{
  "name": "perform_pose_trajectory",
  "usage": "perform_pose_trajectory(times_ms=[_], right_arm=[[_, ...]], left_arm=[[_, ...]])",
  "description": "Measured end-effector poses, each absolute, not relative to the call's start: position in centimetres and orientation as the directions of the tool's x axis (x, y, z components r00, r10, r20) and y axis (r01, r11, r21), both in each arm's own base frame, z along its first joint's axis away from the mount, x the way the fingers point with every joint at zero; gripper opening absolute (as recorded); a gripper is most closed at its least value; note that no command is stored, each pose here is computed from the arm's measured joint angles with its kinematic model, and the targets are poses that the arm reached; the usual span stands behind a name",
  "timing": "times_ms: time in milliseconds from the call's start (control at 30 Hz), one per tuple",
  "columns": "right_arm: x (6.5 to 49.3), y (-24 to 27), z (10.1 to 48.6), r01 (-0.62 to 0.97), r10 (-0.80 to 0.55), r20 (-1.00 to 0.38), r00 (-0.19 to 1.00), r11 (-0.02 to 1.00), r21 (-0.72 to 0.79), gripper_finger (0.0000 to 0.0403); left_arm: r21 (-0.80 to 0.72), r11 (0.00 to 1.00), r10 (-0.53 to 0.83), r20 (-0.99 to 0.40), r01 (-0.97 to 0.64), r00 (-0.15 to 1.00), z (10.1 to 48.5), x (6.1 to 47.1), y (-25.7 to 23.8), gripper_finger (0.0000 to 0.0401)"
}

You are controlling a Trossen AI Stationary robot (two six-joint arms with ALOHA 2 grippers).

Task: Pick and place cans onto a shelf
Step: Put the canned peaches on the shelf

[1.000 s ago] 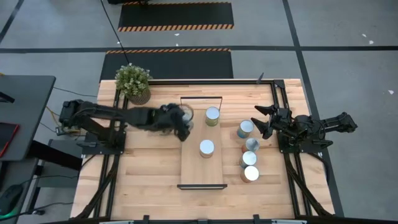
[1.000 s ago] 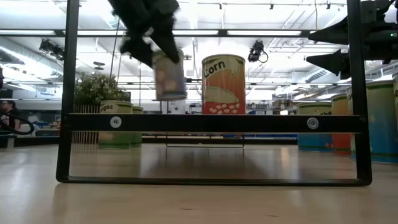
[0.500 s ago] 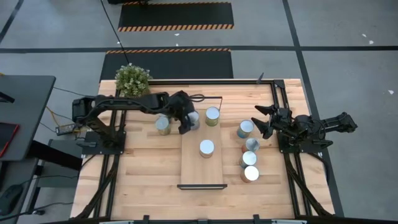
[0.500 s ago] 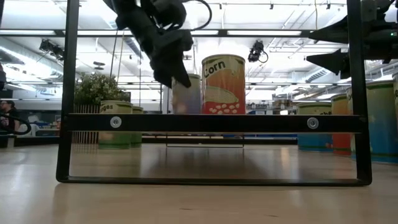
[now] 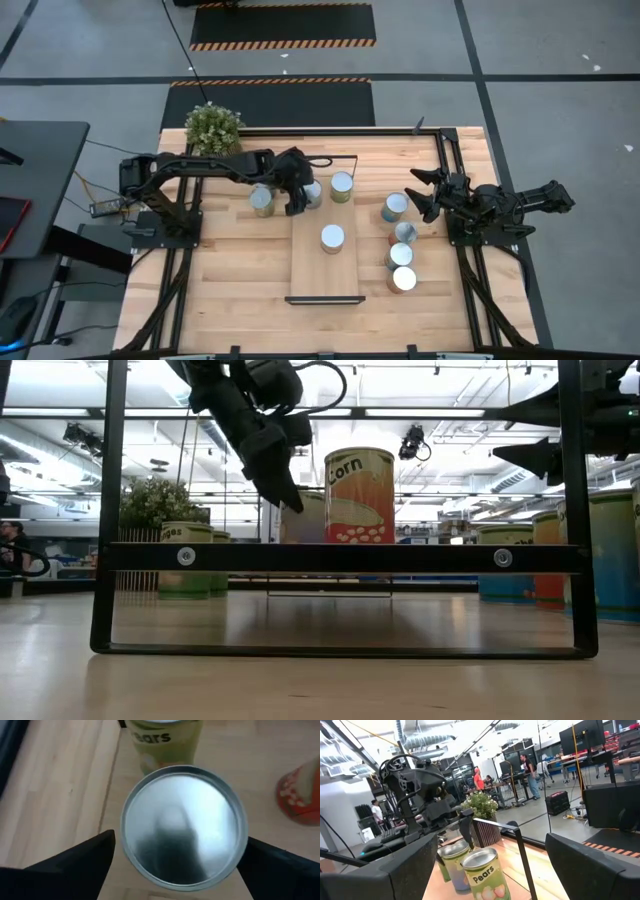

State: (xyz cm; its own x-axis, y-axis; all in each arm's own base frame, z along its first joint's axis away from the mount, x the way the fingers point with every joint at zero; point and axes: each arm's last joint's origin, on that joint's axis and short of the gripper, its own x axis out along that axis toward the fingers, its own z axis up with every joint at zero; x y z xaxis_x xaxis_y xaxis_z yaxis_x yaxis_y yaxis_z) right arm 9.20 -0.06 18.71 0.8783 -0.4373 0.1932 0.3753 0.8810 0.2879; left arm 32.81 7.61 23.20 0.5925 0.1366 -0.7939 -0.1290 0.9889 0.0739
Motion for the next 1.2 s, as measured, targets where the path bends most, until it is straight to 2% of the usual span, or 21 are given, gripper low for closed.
perform_pose_trajectory(times_ms=[233, 500, 1000, 1200], right_arm=[[9.2, -0.1, 18.7, 0.376, -0.437, 0.193, 0.878, 0.881, 0.287, 0.0378], [9.2, -0.1, 18.7, 0.375, -0.437, 0.193, 0.878, 0.881, 0.288, 0.0378], [9.2, -0.1, 18.8, 0.373, -0.437, 0.198, 0.877, 0.881, 0.291, 0.0378], [9.2, -0.1, 18.8, 0.373, -0.437, 0.198, 0.877, 0.881, 0.291, 0.0378]], left_arm=[[0.257, 0.961, 0.268, -0.782, -0.100, 0.563, 23.3, 33.0, 6.1, 0.0391], [0.470, 0.880, 0.428, -0.726, -0.065, 0.539, 24.0, 33.1, 3.9, 0.0390], [0.647, 0.750, 0.634, -0.641, -0.138, 0.433, 24.5, 32.1, 3.3, 0.0390], [0.644, 0.711, 0.698, -0.597, -0.282, 0.396, 24.7, 32.0, 3.5, 0.0390]])
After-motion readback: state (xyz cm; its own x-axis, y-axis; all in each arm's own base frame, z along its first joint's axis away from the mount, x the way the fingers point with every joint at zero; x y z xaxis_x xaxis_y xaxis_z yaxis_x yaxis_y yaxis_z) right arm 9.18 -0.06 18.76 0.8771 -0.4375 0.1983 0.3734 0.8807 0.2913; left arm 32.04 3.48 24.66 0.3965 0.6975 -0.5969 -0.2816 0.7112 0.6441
